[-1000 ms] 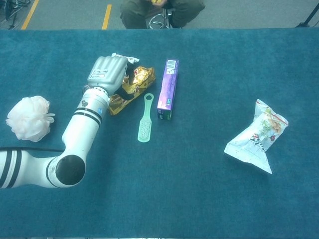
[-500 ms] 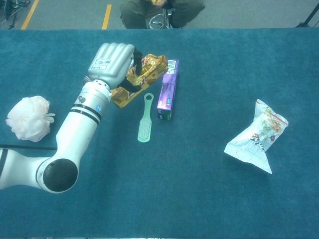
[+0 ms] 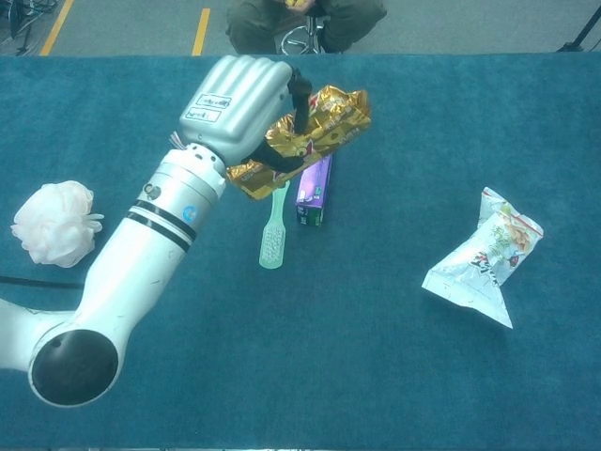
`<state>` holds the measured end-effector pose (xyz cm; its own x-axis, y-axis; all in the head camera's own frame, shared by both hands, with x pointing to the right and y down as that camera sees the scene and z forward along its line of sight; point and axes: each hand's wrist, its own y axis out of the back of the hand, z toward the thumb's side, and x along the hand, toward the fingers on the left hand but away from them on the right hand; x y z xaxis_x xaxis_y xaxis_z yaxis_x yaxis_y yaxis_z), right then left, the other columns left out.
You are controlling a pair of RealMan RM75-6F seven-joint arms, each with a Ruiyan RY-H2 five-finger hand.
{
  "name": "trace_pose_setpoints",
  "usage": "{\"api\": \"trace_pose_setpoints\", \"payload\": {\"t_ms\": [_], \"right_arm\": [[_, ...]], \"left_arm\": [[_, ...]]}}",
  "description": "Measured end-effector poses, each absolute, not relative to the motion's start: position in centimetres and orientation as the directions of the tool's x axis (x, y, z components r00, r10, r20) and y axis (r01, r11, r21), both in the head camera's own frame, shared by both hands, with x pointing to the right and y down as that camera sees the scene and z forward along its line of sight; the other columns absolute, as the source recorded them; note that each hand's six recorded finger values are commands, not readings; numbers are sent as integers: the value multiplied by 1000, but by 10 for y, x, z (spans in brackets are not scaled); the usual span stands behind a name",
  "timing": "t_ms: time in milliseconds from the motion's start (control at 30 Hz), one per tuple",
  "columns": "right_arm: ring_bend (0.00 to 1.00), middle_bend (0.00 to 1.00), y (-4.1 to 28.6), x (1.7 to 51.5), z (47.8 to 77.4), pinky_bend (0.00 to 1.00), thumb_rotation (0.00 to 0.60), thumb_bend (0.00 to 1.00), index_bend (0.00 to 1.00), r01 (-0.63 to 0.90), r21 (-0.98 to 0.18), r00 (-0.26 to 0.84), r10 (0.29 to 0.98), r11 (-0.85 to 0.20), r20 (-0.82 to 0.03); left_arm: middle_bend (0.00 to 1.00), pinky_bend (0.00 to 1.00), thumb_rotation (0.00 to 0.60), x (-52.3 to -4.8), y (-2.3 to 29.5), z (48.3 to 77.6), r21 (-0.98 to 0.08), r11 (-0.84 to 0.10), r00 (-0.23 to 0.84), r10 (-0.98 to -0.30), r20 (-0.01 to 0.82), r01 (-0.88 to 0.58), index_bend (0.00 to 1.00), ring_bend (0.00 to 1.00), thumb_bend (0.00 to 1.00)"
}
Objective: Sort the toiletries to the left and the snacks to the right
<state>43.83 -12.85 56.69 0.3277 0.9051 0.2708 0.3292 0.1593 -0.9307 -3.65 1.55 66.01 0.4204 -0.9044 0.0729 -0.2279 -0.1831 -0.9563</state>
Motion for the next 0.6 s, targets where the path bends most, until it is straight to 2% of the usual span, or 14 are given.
{"api": "trace_pose_setpoints", "payload": {"t_ms": [233,367,600], "right_arm": [[118,196,-127,447,553,292,600,0,103,422,-893,300,906,155,299],[118,203,-127,459,532,292,600,0,103,508,-845,263,904,167,337],[118,204,-125,472,520,292,600,0,103,509,-836,220,908,205,356]], "left_arm": [[641,893,600,-32,22,668,-949,-218,435,-895,101,-228,593,665,249],[641,892,600,-28,29,674,-944,-244,455,-882,122,-220,593,664,249],[641,892,600,-9,49,683,-935,-290,518,-842,149,-202,593,664,250]]}}
